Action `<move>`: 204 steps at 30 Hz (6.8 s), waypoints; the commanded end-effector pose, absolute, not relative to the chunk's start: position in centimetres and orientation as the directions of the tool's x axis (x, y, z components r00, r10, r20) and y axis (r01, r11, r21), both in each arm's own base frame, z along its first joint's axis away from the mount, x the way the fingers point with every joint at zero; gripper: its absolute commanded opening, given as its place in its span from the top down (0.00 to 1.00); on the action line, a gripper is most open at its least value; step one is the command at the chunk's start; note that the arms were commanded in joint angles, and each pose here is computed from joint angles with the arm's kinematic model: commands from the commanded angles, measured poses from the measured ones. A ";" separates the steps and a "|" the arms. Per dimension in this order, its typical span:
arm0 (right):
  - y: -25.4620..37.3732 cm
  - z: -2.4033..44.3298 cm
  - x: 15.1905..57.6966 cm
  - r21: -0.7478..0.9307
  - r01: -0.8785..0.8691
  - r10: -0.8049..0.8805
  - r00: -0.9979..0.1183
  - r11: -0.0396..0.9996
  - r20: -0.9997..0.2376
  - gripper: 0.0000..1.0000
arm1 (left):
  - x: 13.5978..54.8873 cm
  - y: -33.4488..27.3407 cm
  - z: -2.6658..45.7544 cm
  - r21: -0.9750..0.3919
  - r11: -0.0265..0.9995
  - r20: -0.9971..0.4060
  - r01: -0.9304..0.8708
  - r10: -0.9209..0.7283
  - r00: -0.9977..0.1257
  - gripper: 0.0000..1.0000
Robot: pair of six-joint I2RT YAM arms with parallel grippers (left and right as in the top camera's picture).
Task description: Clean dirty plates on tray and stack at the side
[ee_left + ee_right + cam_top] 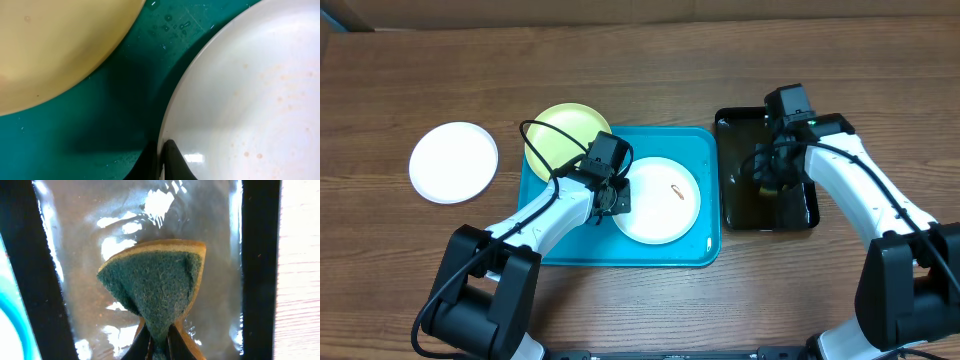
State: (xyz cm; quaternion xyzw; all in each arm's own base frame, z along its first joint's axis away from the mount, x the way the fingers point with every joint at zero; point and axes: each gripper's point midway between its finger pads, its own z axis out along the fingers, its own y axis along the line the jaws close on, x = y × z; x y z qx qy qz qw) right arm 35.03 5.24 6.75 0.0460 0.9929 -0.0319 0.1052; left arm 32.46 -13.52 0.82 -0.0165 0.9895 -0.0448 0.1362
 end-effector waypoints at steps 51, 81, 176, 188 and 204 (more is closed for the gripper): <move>21.9 2.3 34.1 -0.104 -0.316 -0.333 -0.885 0.943 -0.325 0.96 | 31.9 -13.0 -0.3 -0.074 0.997 -0.239 -0.019 -0.036 -0.970 0.95; 25.5 13.9 33.8 0.616 -0.324 -0.242 -0.946 0.718 -0.216 0.96 | 31.9 -13.0 -0.3 -0.074 0.997 -0.239 -0.019 -0.036 -0.970 0.94; -2.7 14.5 40.7 0.134 0.327 0.353 -0.876 0.935 -0.327 0.00 | 37.5 -14.9 15.3 -0.102 0.994 -0.375 -0.026 -0.063 -0.925 0.96; -2.7 14.5 40.7 0.134 0.327 0.353 -0.876 0.935 -0.327 0.00 | 40.4 -19.7 18.9 -0.154 0.986 -0.545 0.064 -0.031 -0.838 0.96; -2.7 14.5 40.7 0.134 0.327 0.353 -0.877 0.935 -0.327 0.00 | 40.2 -26.5 19.6 0.160 0.978 -0.733 0.135 0.209 -0.647 0.96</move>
